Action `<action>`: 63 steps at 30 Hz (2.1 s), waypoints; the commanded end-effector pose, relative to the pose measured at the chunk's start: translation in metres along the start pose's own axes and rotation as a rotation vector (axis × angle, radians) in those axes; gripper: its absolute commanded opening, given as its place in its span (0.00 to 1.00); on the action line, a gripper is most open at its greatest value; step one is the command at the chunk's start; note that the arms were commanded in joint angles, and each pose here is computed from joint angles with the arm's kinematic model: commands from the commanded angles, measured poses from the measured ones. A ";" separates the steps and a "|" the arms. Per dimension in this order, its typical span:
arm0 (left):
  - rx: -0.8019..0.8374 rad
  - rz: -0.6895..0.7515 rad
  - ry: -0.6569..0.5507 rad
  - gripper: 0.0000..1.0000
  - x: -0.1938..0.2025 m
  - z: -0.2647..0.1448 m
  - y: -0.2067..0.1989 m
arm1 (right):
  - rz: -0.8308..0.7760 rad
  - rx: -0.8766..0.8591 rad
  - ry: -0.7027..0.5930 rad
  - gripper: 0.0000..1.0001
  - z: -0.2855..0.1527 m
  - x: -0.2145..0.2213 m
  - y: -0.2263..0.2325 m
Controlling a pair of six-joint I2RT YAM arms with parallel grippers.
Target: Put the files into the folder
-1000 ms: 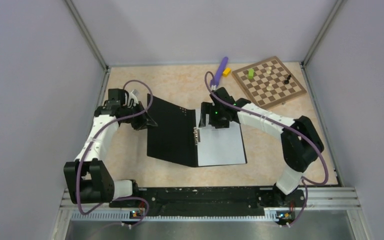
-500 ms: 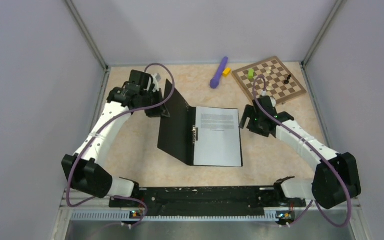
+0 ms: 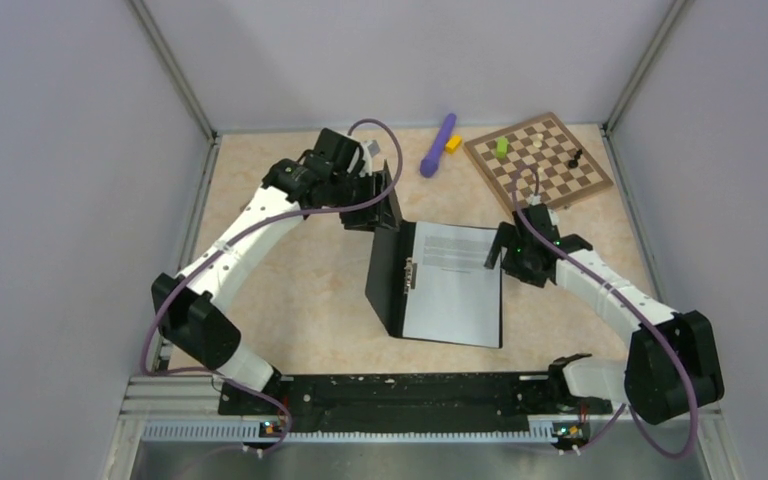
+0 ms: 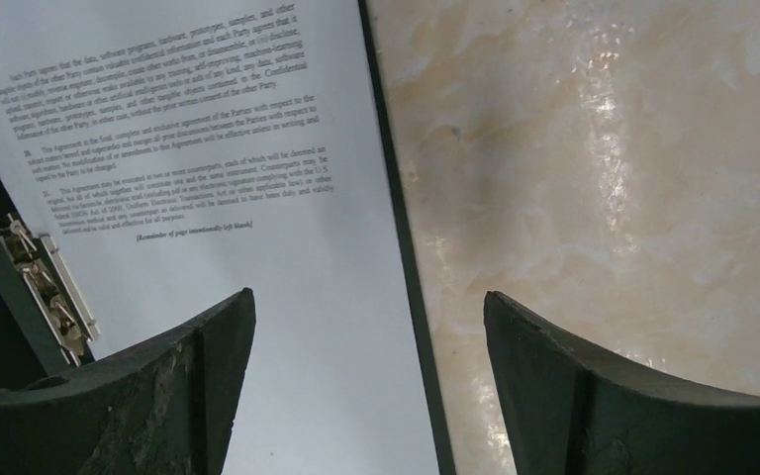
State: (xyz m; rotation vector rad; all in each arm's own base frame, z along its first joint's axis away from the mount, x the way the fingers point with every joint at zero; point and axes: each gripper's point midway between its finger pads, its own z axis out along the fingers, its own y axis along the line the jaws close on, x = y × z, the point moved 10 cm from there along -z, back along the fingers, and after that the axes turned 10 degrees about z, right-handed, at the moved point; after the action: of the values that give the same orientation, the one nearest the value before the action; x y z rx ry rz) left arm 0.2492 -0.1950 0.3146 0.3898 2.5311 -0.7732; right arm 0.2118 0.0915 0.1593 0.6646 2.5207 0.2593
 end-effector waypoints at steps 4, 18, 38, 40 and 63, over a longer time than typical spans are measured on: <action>0.182 0.022 0.008 0.54 -0.007 0.031 -0.040 | 0.089 -0.017 0.018 0.84 0.011 -0.009 -0.022; 0.389 0.144 0.173 0.54 0.012 0.104 -0.121 | 0.126 -0.020 0.036 0.85 0.013 -0.008 -0.029; 0.258 0.210 0.119 0.38 0.013 0.088 -0.120 | 0.194 0.109 -0.045 0.85 -0.009 -0.016 -0.054; 0.170 0.236 0.055 0.29 0.008 0.077 -0.116 | 0.195 0.118 -0.058 0.85 -0.011 -0.016 -0.056; -0.515 0.336 -0.157 0.00 -0.016 0.011 -0.039 | 0.197 0.069 -0.084 0.84 -0.014 -0.021 -0.050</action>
State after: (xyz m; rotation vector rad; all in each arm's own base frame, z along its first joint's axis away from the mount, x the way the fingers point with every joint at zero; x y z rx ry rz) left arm 0.2431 -0.2740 0.3046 0.6521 2.3988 -0.1744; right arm 0.1909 0.0386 0.1505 0.9401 2.4782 0.1744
